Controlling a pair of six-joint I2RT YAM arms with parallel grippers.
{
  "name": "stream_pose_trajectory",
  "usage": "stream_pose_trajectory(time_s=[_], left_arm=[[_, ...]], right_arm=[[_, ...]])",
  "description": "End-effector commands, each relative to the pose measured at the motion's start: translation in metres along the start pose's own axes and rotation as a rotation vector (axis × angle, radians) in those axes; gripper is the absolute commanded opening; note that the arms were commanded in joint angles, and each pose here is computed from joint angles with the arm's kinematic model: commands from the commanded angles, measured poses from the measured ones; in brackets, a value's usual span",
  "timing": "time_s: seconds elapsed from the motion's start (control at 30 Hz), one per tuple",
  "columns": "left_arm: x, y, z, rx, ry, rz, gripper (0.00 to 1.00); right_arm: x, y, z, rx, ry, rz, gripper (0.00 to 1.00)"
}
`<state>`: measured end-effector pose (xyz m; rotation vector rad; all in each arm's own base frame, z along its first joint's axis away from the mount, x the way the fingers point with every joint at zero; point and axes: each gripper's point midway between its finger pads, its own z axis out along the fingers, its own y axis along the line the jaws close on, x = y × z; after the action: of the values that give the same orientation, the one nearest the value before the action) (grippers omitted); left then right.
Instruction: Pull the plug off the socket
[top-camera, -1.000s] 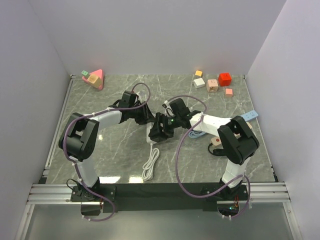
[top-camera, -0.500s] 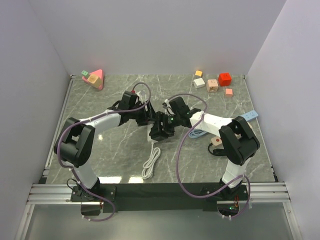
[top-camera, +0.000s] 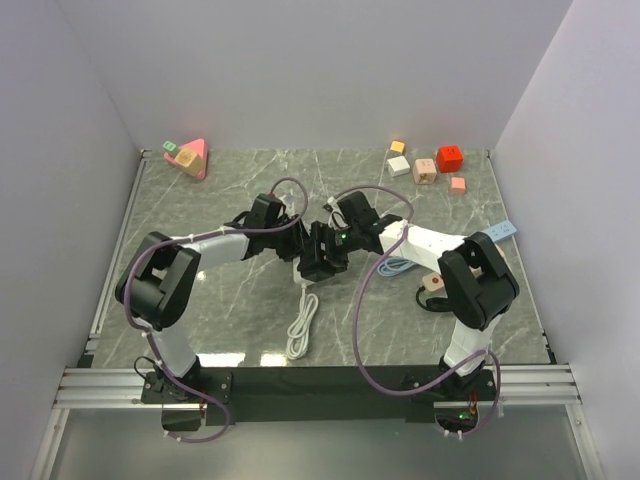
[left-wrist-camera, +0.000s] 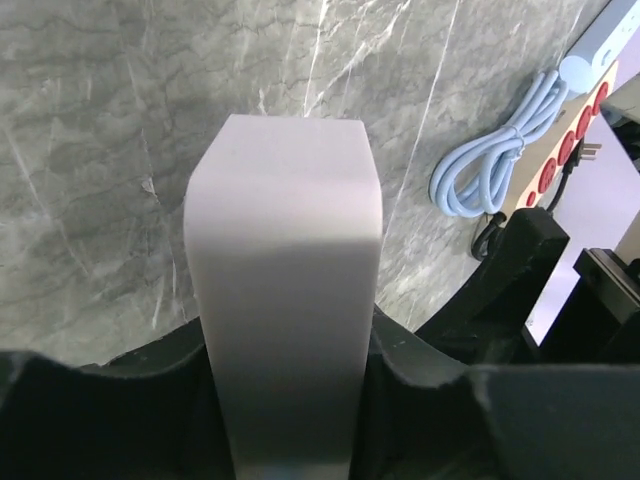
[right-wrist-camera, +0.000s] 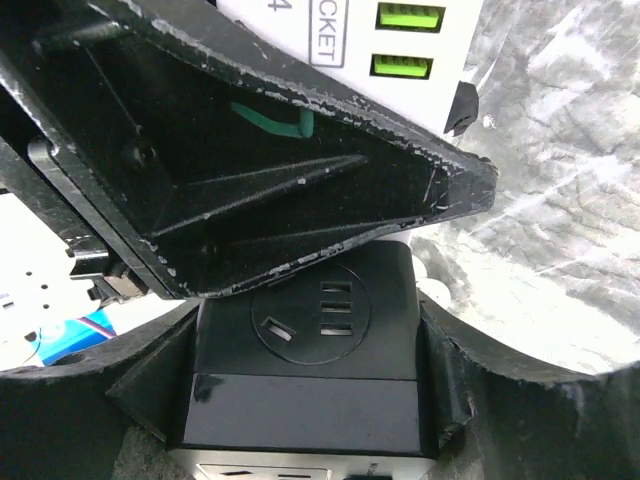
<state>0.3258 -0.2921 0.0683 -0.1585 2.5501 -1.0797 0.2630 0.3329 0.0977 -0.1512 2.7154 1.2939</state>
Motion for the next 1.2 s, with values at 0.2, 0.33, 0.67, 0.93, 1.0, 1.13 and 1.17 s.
stream_pose_trajectory(time_s=[0.2, 0.33, 0.67, 0.93, 1.0, 1.13, 1.17], left_arm=[[0.014, 0.029, 0.002, -0.066, 0.066, 0.074, 0.01], [0.014, 0.064, -0.004, -0.126, 0.069, 0.047, 0.01], [-0.008, 0.041, -0.005, -0.079, 0.052, 0.07, 0.01], [-0.035, -0.008, -0.015, 0.055, 0.012, 0.095, 0.01], [-0.036, -0.014, -0.015, 0.076, 0.016, 0.09, 0.01], [-0.035, -0.018, -0.007, 0.117, 0.037, 0.08, 0.01], [-0.032, -0.02, -0.005, 0.137, 0.053, 0.068, 0.01]], right_arm=[[-0.057, 0.003, -0.064, -0.095, -0.146, -0.042, 0.0], [-0.076, -0.022, -0.116, -0.084, -0.244, 0.016, 0.0], [-0.113, -0.114, -0.171, 0.34, -0.433, 0.297, 0.0], [-0.05, -0.246, -0.241, 0.729, -0.679, 0.853, 0.16], [-0.041, -0.249, -0.252, 0.751, -0.72, 0.866, 0.45], [-0.034, -0.247, -0.262, 0.773, -0.686, 0.856, 0.84], [-0.033, -0.245, -0.265, 0.782, -0.68, 0.853, 0.86]])
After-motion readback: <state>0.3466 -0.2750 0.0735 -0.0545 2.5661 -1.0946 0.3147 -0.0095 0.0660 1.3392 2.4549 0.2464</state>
